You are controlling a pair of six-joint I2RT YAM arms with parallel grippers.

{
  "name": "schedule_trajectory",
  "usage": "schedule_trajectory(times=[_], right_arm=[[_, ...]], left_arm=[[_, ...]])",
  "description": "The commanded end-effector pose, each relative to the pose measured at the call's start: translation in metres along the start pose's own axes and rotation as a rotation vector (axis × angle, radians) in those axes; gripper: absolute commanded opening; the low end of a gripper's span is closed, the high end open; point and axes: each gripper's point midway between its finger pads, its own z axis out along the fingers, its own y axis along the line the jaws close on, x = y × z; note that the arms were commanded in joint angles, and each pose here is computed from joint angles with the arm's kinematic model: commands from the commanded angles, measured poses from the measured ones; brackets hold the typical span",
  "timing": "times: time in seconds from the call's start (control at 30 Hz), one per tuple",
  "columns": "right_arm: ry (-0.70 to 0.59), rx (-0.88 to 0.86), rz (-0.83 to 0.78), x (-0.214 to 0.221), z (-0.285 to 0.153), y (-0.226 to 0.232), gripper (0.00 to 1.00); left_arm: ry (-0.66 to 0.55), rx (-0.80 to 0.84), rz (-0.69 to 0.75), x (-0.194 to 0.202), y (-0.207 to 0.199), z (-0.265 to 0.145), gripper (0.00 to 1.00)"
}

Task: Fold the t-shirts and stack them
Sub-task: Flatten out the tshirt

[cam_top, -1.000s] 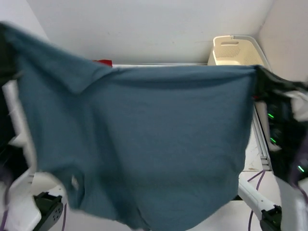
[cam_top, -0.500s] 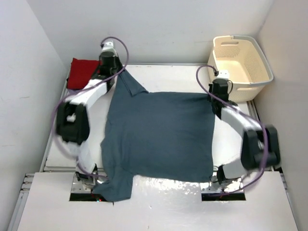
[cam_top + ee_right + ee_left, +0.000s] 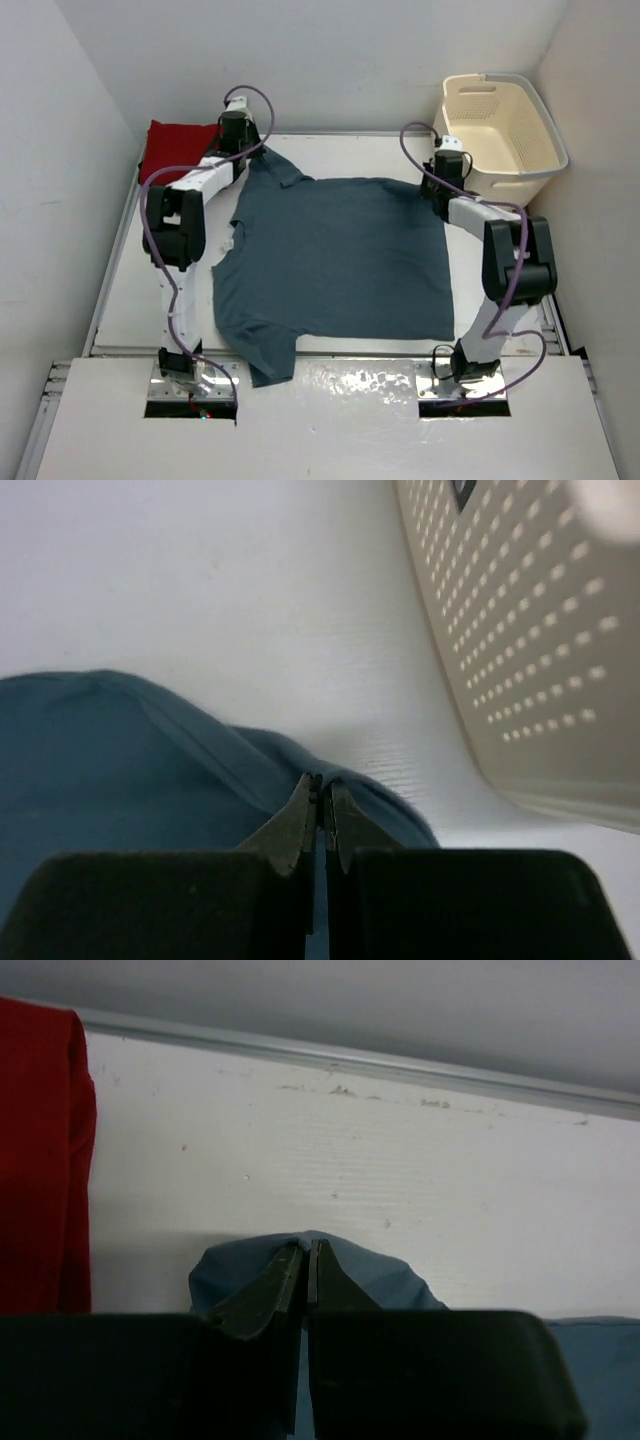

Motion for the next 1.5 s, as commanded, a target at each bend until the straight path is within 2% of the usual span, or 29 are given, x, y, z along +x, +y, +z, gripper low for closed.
schedule_trajectory(times=[0.0, 0.03, 0.1, 0.13, 0.17, 0.2, 0.23, 0.3, 0.33, 0.4, 0.43, 0.5, 0.63, 0.67, 0.8, 0.87, 0.97, 1.07, 1.13, 1.27, 1.43, 1.47], right_arm=[[-0.187, -0.051, 0.035, -0.068, -0.042, 0.007, 0.0], [-0.239, -0.058, 0.037, -0.084, -0.067, 0.005, 0.0], [-0.261, -0.05, 0.029, -0.087, -0.094, -0.001, 0.0], [-0.331, -0.053, 0.038, -0.109, -0.13, -0.005, 0.0], [-0.359, -0.051, 0.04, -0.115, -0.148, -0.009, 0.0], [-0.442, -0.054, 0.054, -0.134, -0.188, -0.014, 0.0], [-0.434, -0.049, 0.054, -0.131, -0.205, -0.018, 0.0], [-0.507, -0.055, 0.068, -0.146, -0.245, -0.023, 0.0], [-0.502, -0.055, 0.068, -0.142, -0.261, -0.026, 0.0], [-0.624, -0.071, 0.09, -0.166, -0.319, -0.033, 0.0], [-0.62, -0.073, 0.087, -0.164, -0.332, -0.035, 0.0], [-0.716, -0.081, 0.104, -0.182, -0.381, -0.042, 0.0], [-0.876, -0.083, 0.122, -0.212, -0.461, -0.054, 0.0], [-0.946, -0.087, 0.125, -0.226, -0.494, -0.058, 0.0], [-1.052, -0.127, 0.101, -0.245, -0.561, -0.06, 0.0], [-1.109, -0.147, 0.1, -0.253, -0.592, -0.061, 0.0], [-1.122, -0.148, 0.095, -0.257, -0.603, -0.062, 0.0], [-1.083, -0.13, 0.093, -0.256, -0.585, -0.062, 0.0], [-1.062, -0.12, 0.094, -0.256, -0.571, -0.061, 0.0], [-0.953, -0.049, 0.107, -0.25, -0.508, -0.063, 0.0], [-0.801, 0.035, 0.11, -0.233, -0.402, -0.06, 0.0], [-0.703, 0.052, 0.093, -0.213, -0.356, -0.056, 0.0]], left_arm=[[-0.223, 0.093, -0.019, -0.096, -0.029, -0.069, 0.0], [-0.295, 0.118, -0.026, -0.128, -0.039, -0.105, 0.0], [-0.306, 0.145, -0.03, -0.129, -0.043, -0.139, 0.0], [-0.404, 0.167, -0.039, -0.164, -0.051, -0.19, 0.0], [-0.436, 0.162, -0.049, -0.171, -0.049, -0.213, 0.0], [-0.511, 0.159, -0.069, -0.186, -0.048, -0.263, 0.0], [-0.547, 0.156, -0.08, -0.192, -0.046, -0.288, 0.0], [-0.583, 0.164, -0.106, -0.189, -0.043, -0.33, 0.0], [-0.681, 0.203, -0.121, -0.204, -0.047, -0.384, 0.0], [-0.734, 0.232, -0.144, -0.205, -0.047, -0.424, 0.0], [-0.802, 0.257, -0.154, -0.213, -0.048, -0.465, 0.0], [-0.863, 0.256, -0.175, -0.221, -0.044, -0.516, 0.0], [-0.989, 0.3, -0.186, -0.24, -0.047, -0.601, 0.0], [-1.027, 0.316, -0.177, -0.247, -0.049, -0.631, 0.0], [-1.172, 0.323, -0.173, -0.262, -0.044, -0.73, 0.0], [-1.224, 0.335, -0.168, -0.265, -0.044, -0.759, 0.0], [-1.3, 0.357, -0.143, -0.267, -0.044, -0.798, 0.0], [-1.319, 0.342, -0.136, -0.27, -0.043, -0.804, 0.0], [-1.292, 0.324, -0.133, -0.274, -0.043, -0.786, 0.0], [-1.187, 0.25, -0.16, -0.283, -0.04, -0.718, 0.0], [-0.981, 0.094, -0.187, -0.275, -0.026, -0.563, 0.0], [-0.93, 0.05, -0.192, -0.27, -0.021, -0.526, 0.0]])
